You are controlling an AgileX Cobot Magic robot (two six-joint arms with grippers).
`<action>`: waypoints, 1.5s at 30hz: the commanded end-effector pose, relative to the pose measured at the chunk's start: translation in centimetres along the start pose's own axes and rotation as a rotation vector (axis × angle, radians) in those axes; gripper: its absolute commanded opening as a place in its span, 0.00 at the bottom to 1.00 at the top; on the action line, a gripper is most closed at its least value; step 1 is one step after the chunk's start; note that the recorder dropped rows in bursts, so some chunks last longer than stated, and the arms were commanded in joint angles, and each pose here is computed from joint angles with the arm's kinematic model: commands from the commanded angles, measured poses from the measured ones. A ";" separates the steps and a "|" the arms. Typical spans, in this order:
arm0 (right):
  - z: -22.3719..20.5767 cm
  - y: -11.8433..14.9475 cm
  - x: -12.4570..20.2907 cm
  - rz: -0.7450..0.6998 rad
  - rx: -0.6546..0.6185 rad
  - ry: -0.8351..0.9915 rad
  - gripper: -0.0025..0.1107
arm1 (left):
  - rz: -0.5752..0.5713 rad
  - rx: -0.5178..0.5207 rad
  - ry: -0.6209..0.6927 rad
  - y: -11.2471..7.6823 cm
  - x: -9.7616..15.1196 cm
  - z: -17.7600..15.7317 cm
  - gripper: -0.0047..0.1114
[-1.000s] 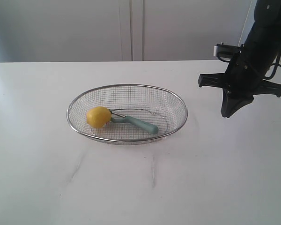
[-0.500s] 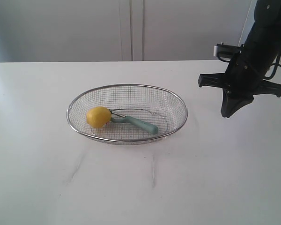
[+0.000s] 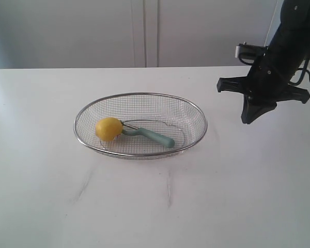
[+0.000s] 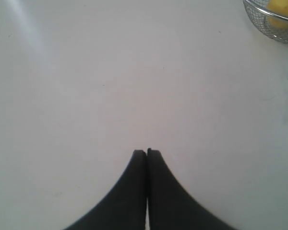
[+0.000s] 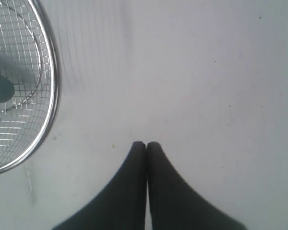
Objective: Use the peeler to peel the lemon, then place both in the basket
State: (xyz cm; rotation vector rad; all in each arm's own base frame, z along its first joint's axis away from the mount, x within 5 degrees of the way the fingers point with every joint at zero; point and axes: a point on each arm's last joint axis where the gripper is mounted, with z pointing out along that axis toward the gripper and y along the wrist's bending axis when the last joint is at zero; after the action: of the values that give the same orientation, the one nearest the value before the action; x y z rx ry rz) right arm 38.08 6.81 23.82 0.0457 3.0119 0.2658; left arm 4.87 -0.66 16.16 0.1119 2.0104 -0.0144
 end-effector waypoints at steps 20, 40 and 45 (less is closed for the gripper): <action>-0.7 0.1 -2.1 -0.002 -0.021 -0.238 0.02 | -0.063 -0.027 0.008 0.2 0.3 0.1 0.04; -0.7 0.1 -2.1 -0.001 -0.023 -0.241 0.02 | -0.059 -0.027 0.008 0.2 0.3 0.1 0.04; -0.5 0.0 -2.1 -0.003 -0.018 -0.238 0.02 | -0.059 -0.027 0.008 0.2 0.3 0.1 0.04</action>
State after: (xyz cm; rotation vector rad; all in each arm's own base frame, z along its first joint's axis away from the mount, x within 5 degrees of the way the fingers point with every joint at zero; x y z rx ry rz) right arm 40.07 6.91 24.32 0.0685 2.7851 0.2781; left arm 4.87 -0.41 16.14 0.0431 2.0155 -0.0189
